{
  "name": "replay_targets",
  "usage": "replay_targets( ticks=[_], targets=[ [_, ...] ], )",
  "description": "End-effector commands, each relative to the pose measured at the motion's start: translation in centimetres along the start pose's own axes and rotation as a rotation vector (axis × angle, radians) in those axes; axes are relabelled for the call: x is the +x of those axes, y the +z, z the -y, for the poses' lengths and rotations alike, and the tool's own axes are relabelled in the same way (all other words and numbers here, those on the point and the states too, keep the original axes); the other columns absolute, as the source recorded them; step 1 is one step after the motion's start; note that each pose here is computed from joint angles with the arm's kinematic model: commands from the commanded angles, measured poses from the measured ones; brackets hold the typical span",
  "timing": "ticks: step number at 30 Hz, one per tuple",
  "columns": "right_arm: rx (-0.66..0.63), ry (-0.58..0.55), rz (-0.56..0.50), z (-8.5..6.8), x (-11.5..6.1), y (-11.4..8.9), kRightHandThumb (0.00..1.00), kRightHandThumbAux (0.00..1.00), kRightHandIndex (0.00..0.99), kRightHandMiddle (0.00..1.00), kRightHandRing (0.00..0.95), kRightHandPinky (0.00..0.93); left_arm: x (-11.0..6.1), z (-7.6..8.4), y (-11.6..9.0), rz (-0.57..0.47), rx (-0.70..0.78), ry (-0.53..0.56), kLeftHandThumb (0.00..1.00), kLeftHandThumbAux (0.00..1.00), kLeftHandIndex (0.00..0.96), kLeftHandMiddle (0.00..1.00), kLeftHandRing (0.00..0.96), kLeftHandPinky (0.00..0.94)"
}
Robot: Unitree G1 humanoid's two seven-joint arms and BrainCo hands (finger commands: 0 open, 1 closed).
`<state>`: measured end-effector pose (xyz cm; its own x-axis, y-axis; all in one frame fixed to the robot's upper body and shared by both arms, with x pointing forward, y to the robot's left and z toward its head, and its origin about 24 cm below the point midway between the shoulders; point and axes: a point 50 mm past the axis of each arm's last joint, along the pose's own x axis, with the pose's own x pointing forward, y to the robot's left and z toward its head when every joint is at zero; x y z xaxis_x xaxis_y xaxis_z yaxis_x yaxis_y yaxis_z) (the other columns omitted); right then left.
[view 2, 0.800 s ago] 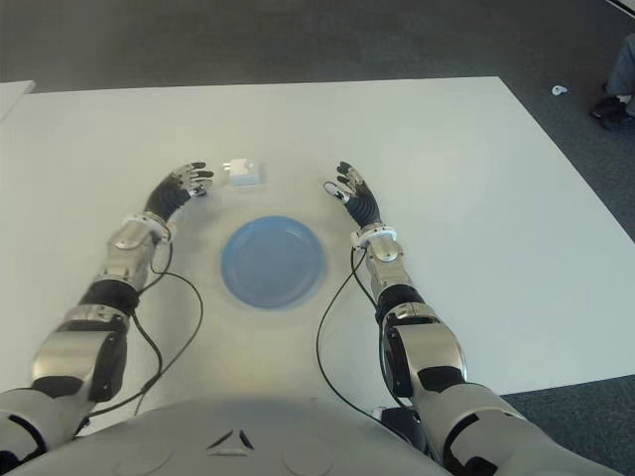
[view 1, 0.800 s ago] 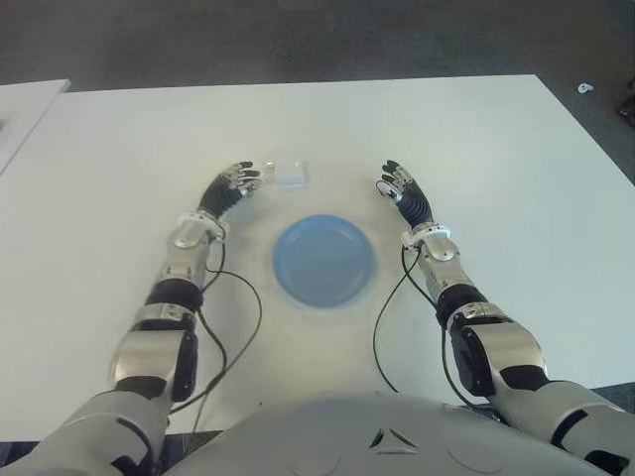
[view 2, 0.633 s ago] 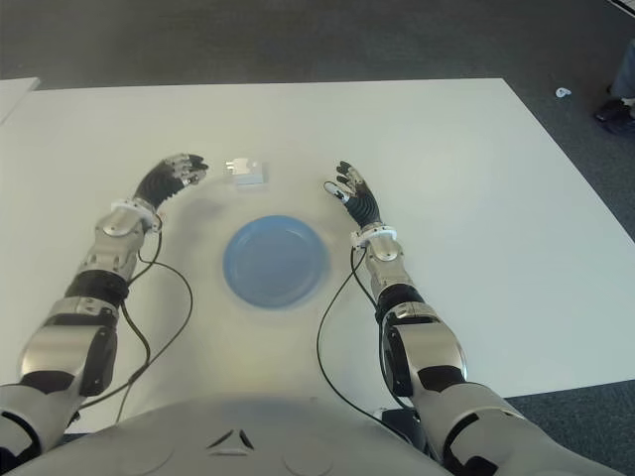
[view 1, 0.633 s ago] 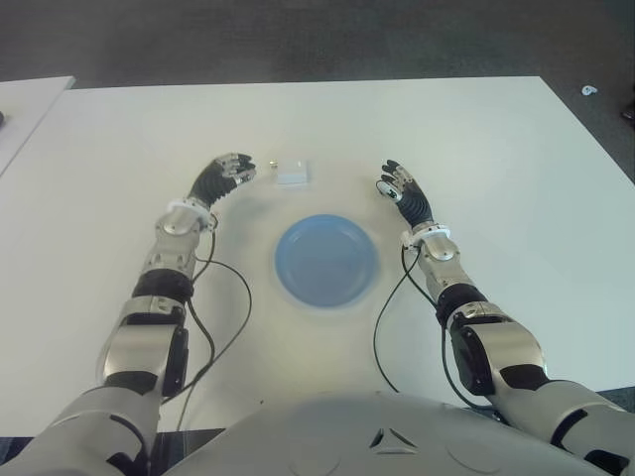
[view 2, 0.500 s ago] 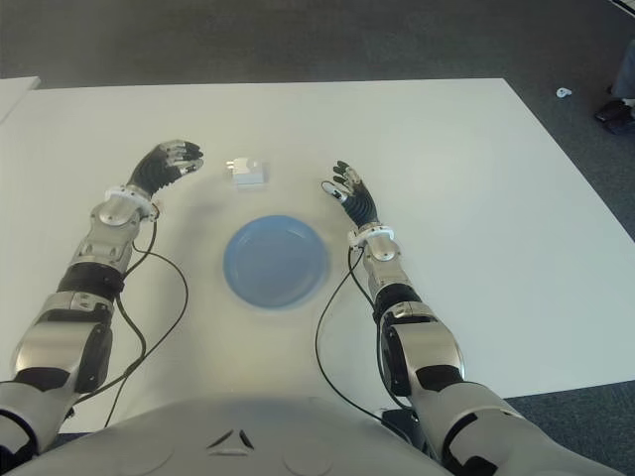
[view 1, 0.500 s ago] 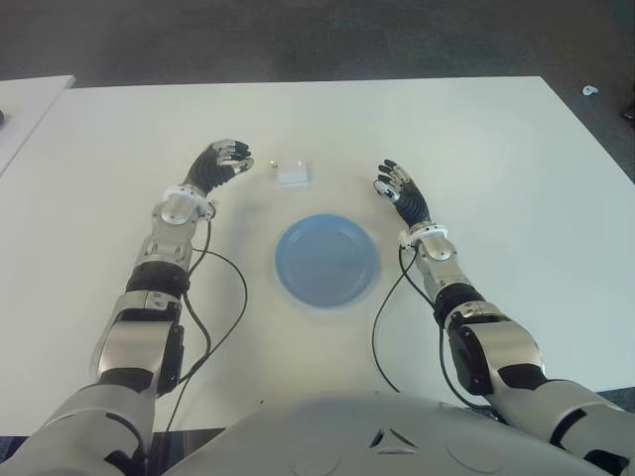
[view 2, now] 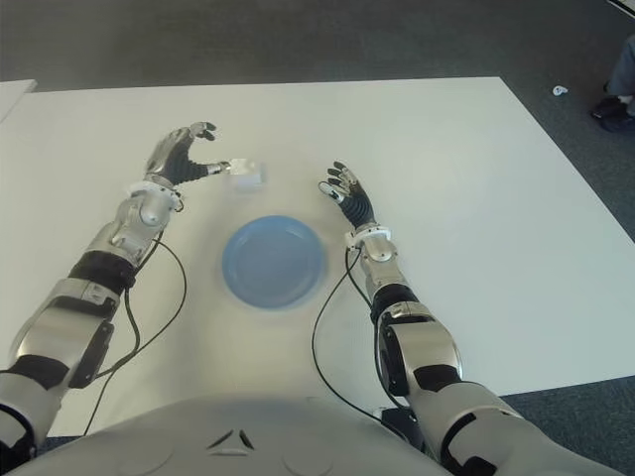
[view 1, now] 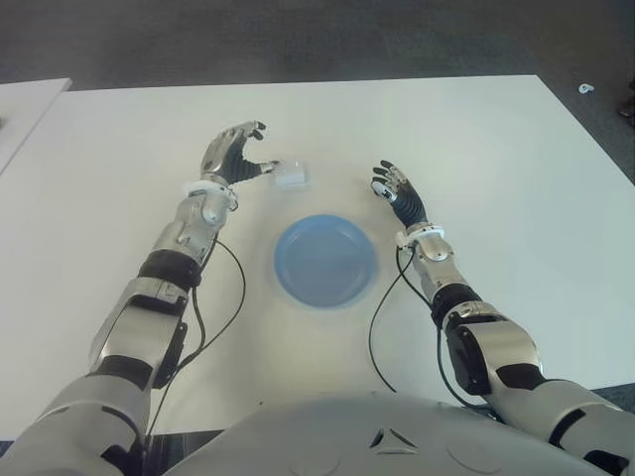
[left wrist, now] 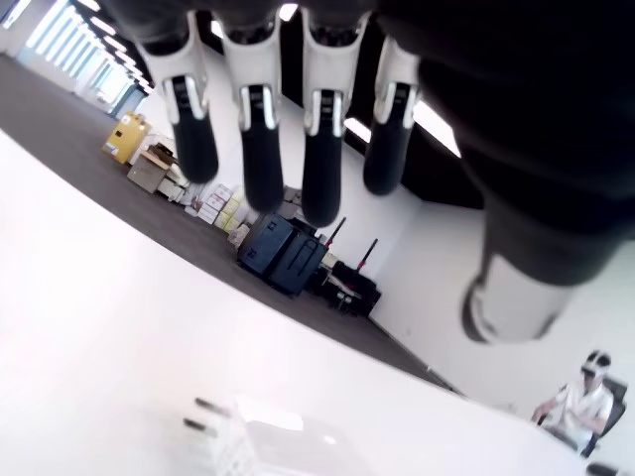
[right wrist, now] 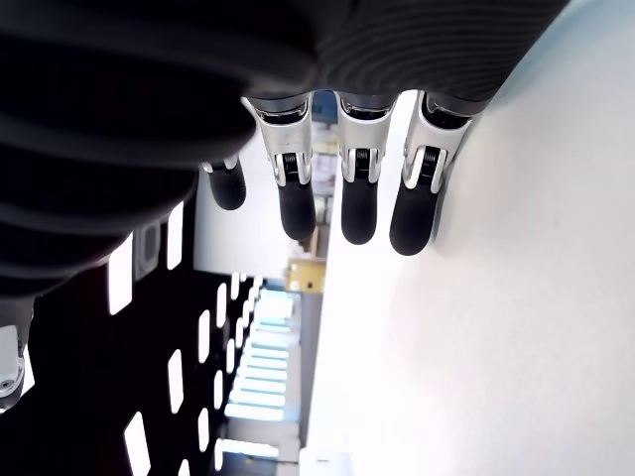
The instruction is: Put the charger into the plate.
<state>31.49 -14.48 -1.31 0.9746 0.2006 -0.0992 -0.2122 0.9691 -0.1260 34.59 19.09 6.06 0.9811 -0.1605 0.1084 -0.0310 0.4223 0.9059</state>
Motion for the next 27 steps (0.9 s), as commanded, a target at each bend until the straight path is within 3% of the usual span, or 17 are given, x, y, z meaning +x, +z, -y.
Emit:
replay_targets(
  ticks=[1, 13, 21, 27],
  targets=[
    [0.025, 0.031, -0.222, -1.2, -2.7, -4.6, 0.000, 0.457, 0.035, 0.161, 0.143, 0.113, 0.1, 0.2, -0.8, 0.028, 0.127, -0.024, 0.047, 0.575, 0.018, 0.039, 0.041, 0.026],
    [0.023, 0.034, -0.225, -1.1, -2.7, -4.6, 0.000, 0.471, 0.031, 0.161, 0.145, 0.114, 0.3, 1.7, -0.9, 0.141, 0.368, -0.055, 0.063, 0.499, 0.000, 0.000, 0.000, 0.000],
    [0.021, 0.034, -0.226, -1.1, -2.7, -4.6, 0.000, 0.474, 0.031, 0.164, 0.147, 0.112, -0.5, 4.0, -0.8, 0.226, 0.551, -0.169, 0.048, 0.487, 0.000, 0.000, 0.000, 0.000],
    [0.019, 0.035, -0.226, -1.0, -2.7, -4.6, 0.000, 0.472, 0.033, 0.162, 0.143, 0.108, -1.0, 4.9, -1.3, 0.261, 0.641, -0.334, 0.013, 0.496, 0.000, 0.000, 0.000, 0.000]
  ],
)
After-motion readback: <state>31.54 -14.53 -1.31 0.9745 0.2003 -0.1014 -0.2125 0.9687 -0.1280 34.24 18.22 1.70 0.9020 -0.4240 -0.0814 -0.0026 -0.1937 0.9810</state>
